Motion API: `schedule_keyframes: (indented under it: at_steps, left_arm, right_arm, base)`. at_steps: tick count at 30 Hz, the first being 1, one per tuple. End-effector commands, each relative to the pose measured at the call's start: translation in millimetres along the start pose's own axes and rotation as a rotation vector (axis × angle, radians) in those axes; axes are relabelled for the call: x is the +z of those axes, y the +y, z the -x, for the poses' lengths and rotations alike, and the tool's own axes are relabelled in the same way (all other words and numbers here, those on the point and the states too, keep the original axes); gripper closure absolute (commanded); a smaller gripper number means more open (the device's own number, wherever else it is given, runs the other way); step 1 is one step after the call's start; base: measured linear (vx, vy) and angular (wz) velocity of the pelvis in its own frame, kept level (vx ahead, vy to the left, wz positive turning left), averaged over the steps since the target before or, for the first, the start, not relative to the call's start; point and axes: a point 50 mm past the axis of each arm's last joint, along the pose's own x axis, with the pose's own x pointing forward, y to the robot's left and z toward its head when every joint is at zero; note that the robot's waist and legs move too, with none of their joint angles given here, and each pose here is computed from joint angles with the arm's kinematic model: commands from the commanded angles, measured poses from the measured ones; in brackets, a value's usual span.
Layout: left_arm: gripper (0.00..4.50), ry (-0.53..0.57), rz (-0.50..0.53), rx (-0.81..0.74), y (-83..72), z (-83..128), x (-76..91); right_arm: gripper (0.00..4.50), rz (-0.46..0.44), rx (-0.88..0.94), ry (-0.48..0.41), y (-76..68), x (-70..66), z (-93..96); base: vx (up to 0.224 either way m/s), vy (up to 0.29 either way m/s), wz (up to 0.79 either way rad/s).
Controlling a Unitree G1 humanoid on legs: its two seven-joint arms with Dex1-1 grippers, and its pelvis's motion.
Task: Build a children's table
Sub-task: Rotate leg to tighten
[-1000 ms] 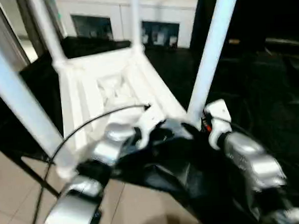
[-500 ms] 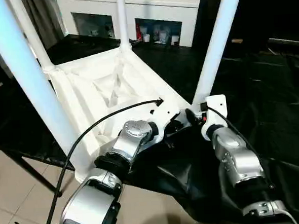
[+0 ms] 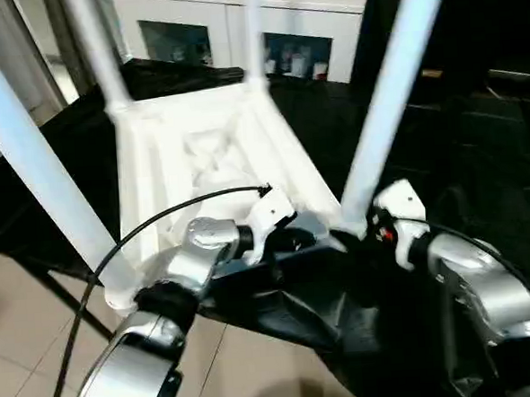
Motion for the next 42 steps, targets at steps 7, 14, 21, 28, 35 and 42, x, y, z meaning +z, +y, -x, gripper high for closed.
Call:
schedule_keyframes:
  at_steps: [7, 14, 21, 28, 35, 42]
  left_arm:
    - [4.50, -0.066, -0.050, -0.111, -6.9, 4, 13.5]
    - [4.50, -0.063, -0.045, -0.119, -6.6, 9, 13.2]
    - [4.50, -0.046, -0.049, -0.128, -7.9, 10, 11.5]
    - [4.17, 0.019, -0.053, -0.072, -1.7, 19, 12.2]
    - [3.60, 0.058, -0.061, -0.067, -1.4, 25, 10.0]
    - [2.96, 0.103, -0.028, -0.066, -6.8, 22, 4.0]
  right_arm:
    - [0.64, -0.016, 0.084, -0.010, 3.4, 5.8, 3.8]
    - [1.33, -0.033, 0.146, -0.009, 10.1, 4.6, 3.9]
    - [1.81, -0.039, 0.153, -0.004, 11.5, 3.3, 4.8]
    - [2.19, -0.042, 0.155, -0.005, 11.7, 2.9, 6.2]
    - [2.43, -0.045, 0.160, -0.002, 13.0, 1.5, 5.0]
    - [2.45, -0.046, 0.163, 0.002, 13.8, 0.2, 4.9]
  base:
    - [0.000, 0.000, 0.00]
    - [0.000, 0.000, 0.00]
    - [0.000, 0.000, 0.00]
    - [0.000, 0.000, 0.00]
    - [0.000, 0.000, 0.00]
    - [0.000, 0.000, 0.00]
